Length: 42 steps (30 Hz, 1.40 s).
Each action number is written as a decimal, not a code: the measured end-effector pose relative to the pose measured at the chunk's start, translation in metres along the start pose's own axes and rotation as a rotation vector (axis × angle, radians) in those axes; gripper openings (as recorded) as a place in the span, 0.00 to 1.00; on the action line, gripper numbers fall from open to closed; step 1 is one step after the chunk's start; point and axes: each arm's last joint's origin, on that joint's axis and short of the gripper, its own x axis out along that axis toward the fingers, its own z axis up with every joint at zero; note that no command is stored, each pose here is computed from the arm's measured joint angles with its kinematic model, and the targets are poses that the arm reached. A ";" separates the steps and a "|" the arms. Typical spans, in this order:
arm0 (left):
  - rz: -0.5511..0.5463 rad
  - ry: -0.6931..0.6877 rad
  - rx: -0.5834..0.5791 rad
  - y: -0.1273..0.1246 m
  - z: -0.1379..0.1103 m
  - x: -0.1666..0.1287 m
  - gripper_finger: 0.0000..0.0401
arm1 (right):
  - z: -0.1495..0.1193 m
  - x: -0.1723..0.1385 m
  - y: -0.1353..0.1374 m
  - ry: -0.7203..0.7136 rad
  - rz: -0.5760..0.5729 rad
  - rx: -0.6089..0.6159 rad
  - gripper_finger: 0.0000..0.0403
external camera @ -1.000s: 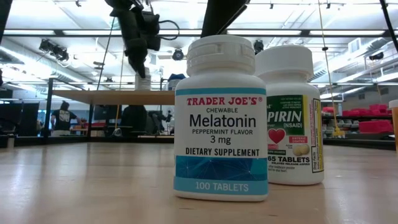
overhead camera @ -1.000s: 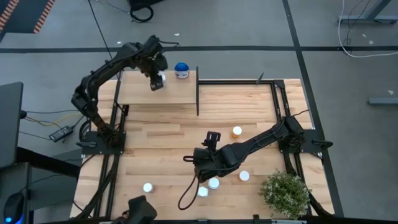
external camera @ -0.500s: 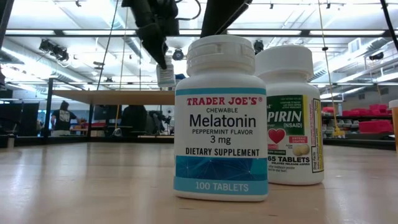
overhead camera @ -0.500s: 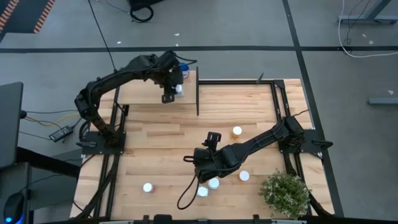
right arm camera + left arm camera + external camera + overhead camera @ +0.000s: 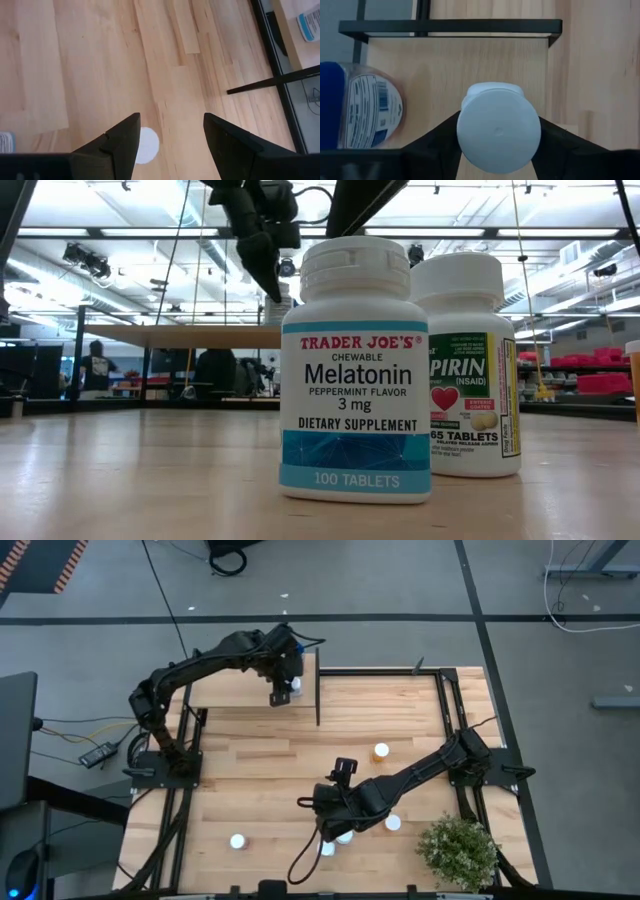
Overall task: Pick and place medicine bottles onto shelf by color
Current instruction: Put the top light blue pill bottle on the shelf
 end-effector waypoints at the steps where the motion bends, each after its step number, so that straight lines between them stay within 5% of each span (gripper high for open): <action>1: 0.003 0.001 -0.002 0.001 0.000 -0.001 0.50 | 0.000 0.000 0.000 0.000 0.000 0.000 0.56; 27: 0.051 -0.027 -0.004 0.022 0.001 0.012 0.48 | 0.000 0.000 0.000 0.001 0.000 0.013 0.56; 42: 0.060 -0.001 -0.051 0.023 -0.002 0.011 0.56 | 0.000 0.000 0.000 0.000 0.000 0.013 0.56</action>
